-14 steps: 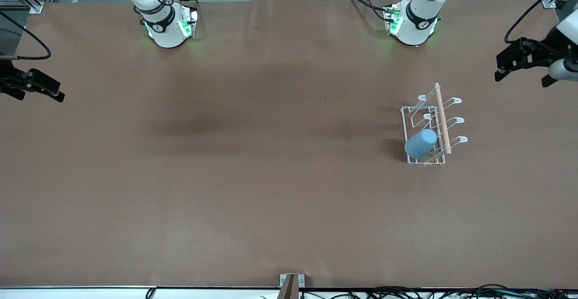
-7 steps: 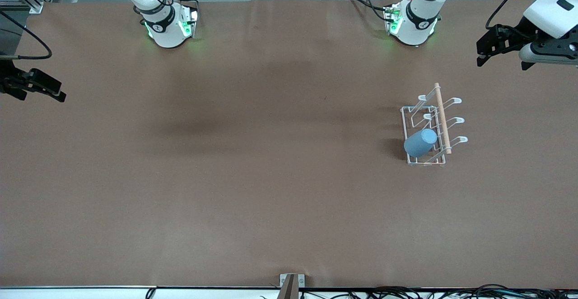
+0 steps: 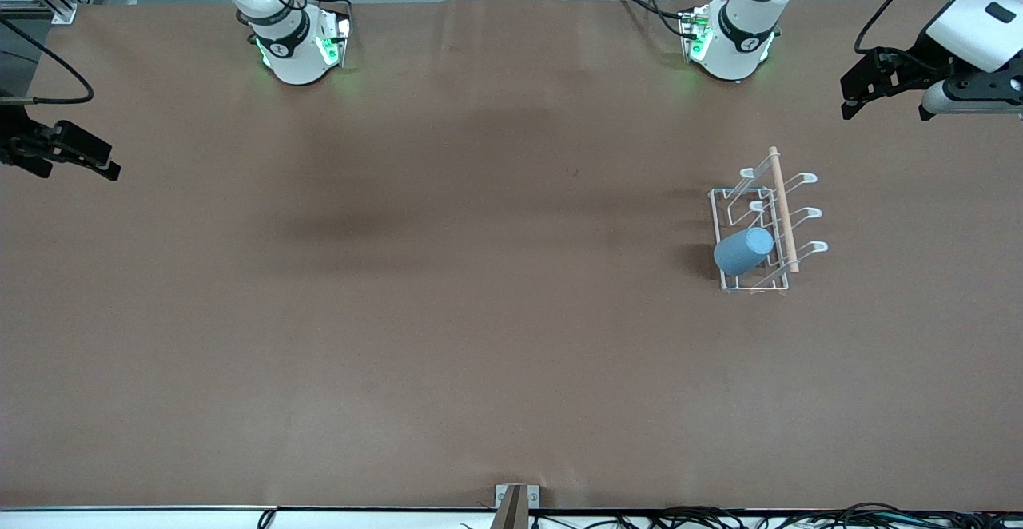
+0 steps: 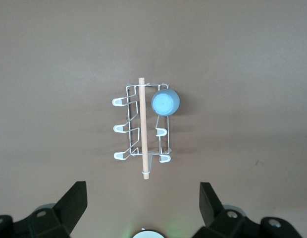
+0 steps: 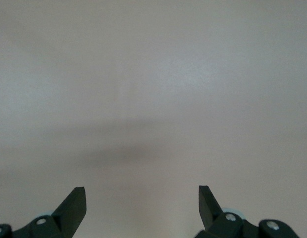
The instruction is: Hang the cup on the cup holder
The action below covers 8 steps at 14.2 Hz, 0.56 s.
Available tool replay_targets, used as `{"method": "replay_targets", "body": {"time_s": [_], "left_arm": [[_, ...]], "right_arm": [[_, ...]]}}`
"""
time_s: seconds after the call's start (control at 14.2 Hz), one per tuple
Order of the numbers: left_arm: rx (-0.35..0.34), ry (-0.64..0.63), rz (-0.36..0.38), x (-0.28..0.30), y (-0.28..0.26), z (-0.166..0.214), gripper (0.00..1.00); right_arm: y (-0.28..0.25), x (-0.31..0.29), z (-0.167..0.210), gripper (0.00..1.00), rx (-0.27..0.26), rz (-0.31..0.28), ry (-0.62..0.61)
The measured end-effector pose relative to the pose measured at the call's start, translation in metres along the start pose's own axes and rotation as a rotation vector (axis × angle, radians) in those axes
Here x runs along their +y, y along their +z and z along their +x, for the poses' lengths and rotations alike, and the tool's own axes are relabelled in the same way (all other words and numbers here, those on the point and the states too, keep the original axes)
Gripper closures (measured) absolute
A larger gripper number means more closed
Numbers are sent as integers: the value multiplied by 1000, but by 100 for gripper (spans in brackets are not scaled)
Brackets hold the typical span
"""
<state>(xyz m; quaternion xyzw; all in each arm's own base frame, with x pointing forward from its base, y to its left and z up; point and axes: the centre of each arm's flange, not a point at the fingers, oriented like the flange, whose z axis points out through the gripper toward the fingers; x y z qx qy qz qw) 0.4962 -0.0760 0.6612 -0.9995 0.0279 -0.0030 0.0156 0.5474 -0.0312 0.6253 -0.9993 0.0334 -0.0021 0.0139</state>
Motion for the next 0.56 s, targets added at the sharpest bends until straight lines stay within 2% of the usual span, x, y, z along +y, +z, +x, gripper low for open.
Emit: {"method": "replay_targets", "body": {"time_s": [0.56], "left_arm": [[-3, -5, -4, -3, 2, 9, 0]], "right_arm": [[0, 0, 0, 0, -1, 0, 0]]}}
